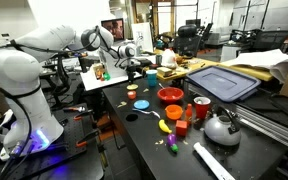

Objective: Move the yellow plate to the right.

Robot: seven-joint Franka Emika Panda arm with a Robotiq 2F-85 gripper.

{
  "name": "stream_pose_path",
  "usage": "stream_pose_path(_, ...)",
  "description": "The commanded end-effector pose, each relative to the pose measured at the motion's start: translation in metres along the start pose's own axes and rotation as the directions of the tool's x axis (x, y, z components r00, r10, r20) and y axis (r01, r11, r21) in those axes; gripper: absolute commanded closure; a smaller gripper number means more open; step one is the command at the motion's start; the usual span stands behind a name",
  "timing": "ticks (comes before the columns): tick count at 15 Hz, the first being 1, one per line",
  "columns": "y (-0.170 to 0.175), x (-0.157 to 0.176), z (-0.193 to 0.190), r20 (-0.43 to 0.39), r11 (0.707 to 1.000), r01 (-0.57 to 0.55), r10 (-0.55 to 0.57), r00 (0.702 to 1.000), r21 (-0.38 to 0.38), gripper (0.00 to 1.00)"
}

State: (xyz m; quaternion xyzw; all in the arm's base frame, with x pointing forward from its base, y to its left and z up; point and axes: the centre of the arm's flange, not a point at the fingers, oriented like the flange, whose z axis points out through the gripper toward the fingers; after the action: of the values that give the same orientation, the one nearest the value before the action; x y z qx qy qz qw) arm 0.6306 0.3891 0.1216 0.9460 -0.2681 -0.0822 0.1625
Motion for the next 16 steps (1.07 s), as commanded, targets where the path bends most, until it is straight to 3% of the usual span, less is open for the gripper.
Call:
stream_pose_path(1, 0.035, -0.015, 0.001, 0.032, 0.999, -0.012, 0.014, 0.999, -0.041, 0.0)
stream_pose_path(16, 0.072, -0.028, 0.02, 0.087, 0.981, -0.029, 0.046, 0.995, -0.189, 0.0)
